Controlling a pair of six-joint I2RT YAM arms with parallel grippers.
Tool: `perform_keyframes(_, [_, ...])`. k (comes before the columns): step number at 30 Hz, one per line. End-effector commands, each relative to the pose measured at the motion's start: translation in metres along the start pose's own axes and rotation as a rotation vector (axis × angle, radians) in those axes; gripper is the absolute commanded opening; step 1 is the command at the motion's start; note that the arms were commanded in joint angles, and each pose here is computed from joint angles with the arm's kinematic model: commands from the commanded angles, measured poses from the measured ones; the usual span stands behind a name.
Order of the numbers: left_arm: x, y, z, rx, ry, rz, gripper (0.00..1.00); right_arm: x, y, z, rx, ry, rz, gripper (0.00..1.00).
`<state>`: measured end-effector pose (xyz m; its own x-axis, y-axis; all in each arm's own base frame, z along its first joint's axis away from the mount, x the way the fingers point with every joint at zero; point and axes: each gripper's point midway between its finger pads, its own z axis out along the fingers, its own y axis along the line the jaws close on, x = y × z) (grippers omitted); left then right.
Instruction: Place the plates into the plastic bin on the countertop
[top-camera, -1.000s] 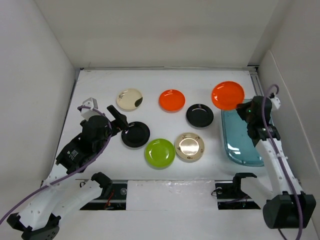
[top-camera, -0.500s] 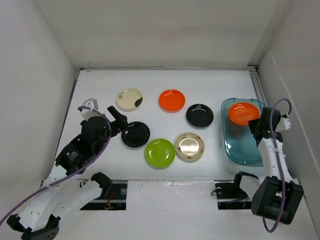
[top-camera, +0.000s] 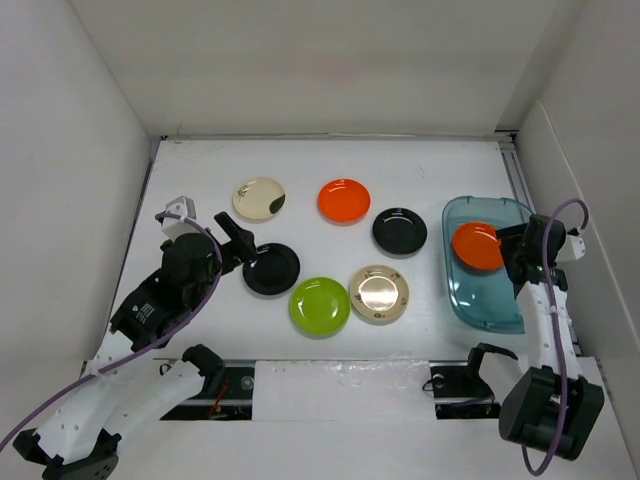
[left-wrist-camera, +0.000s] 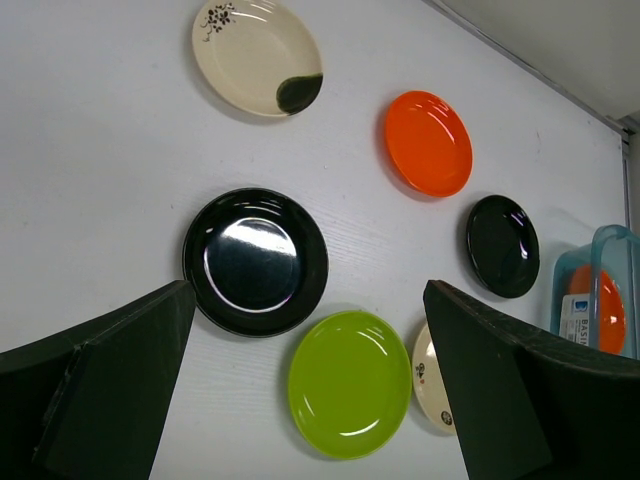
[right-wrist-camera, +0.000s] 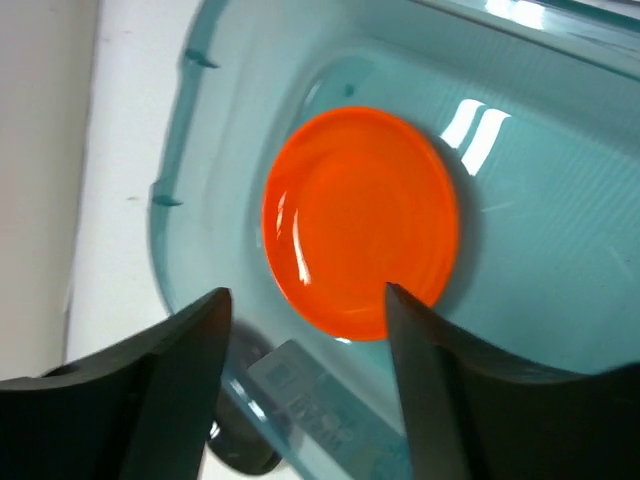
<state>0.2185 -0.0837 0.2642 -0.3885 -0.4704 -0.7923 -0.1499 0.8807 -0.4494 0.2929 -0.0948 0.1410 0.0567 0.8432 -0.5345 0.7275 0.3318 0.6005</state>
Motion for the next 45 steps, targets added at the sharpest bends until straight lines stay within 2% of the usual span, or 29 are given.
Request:
perform_keyframes(1, [-0.005, -0.004, 0.001, 0.017, -0.023, -0.004, 1.00, -0.016, 0.035, -0.028, -0.147, -0.026, -0.001, 0.71])
perform_keyframes(3, [-0.005, -0.004, 0.001, 0.017, -0.023, -0.013, 1.00, -0.011, 0.066, -0.049, -0.292, -0.024, -0.030, 0.81])
perform_keyframes(5, [-0.007, -0.003, 0.001, 0.010, -0.030, -0.014, 1.00, -0.002, 0.099, -0.075, -0.459, 0.004, -0.097, 1.00])
perform_keyframes(6, [-0.007, -0.003, 0.001, 0.010, -0.030, -0.014, 1.00, 0.007, 0.129, -0.093, -0.584, 0.024, -0.141, 1.00])
perform_keyframes(8, [-0.007, -0.003, 0.001, 0.010, -0.030, -0.014, 1.00, 0.032, 0.153, -0.091, -0.640, 0.094, -0.267, 1.00])
perform_keyframes(9, [-0.007, -0.003, 0.001, 0.010, -0.030, -0.014, 1.00, 0.046, 0.185, -0.113, -0.734, 0.139, -0.333, 1.00])
perform_keyframes(10, [-0.007, -0.003, 0.001, 0.010, -0.030, -0.014, 1.00, 0.060, 0.196, -0.112, -0.744, 0.177, -0.394, 1.00])
perform_keyframes(11, [-0.005, -0.001, 0.001, 0.004, -0.024, -0.009, 1.00, 0.089, 0.199, -0.086, -0.702, 0.243, -0.505, 1.00])
perform_keyframes(13, [-0.005, -0.001, 0.001, 0.004, -0.024, -0.009, 1.00, 0.115, 0.232, -0.094, -0.759, 0.323, -0.605, 1.00])
perform_keyframes(14, [-0.004, -0.001, 0.003, -0.001, -0.018, -0.005, 1.00, 0.144, 0.231, -0.067, -0.721, 0.392, -0.677, 1.00])
perform_keyframes(16, [-0.004, -0.001, 0.003, -0.001, -0.018, -0.005, 1.00, 0.172, 0.245, -0.059, -0.755, 0.470, -0.731, 1.00])
perform_keyframes(17, [-0.004, -0.001, 0.003, -0.001, -0.018, -0.005, 1.00, 0.172, 0.265, -0.062, -0.785, 0.486, -0.747, 1.00])
perform_keyframes(18, [-0.004, -0.001, 0.003, -0.001, -0.018, -0.005, 1.00, 0.196, 0.260, -0.035, -0.744, 0.554, -0.778, 1.00])
perform_keyframes(20, [-0.004, -0.001, 0.003, -0.001, -0.018, -0.005, 1.00, 0.207, 0.283, -0.034, -0.772, 0.594, -0.806, 0.98])
perform_keyframes(21, [-0.004, -0.002, 0.003, -0.001, -0.018, -0.015, 1.00, 0.234, 0.275, -0.017, -0.750, 0.648, -0.851, 0.98])
perform_keyframes(24, [-0.006, 0.000, 0.001, -0.003, -0.031, -0.020, 1.00, 0.253, 0.288, -0.009, -0.747, 0.688, -0.899, 0.97])
perform_keyframes(28, [-0.006, 0.003, 0.001, -0.009, -0.037, -0.025, 1.00, 0.287, 0.271, 0.030, -0.678, 0.766, -0.913, 0.96])
perform_keyframes(32, [-0.006, 0.003, 0.001, -0.009, -0.037, -0.025, 1.00, 0.301, 0.248, 0.063, -0.587, 0.809, -0.916, 0.91])
perform_keyframes(37, [-0.006, 0.003, 0.001, -0.009, -0.037, -0.025, 1.00, 0.325, 0.229, 0.066, -0.611, 0.920, -0.900, 0.80])
perform_keyframes(39, [-0.006, 0.003, 0.001, -0.009, -0.037, -0.025, 1.00, 0.332, 0.223, 0.068, -0.617, 0.942, -0.896, 0.79])
perform_keyframes(42, [-0.005, 0.003, 0.003, -0.014, -0.032, -0.021, 1.00, 0.340, 0.217, 0.066, -0.643, 0.984, -0.885, 0.61])
perform_keyframes(43, [-0.005, 0.003, 0.003, -0.014, -0.032, -0.021, 1.00, 0.342, 0.213, 0.067, -0.632, 0.990, -0.874, 0.44])
perform_keyframes(45, [-0.005, 0.003, 0.003, -0.014, -0.032, -0.021, 1.00, 0.344, 0.211, 0.067, -0.631, 1.000, -0.864, 0.32])
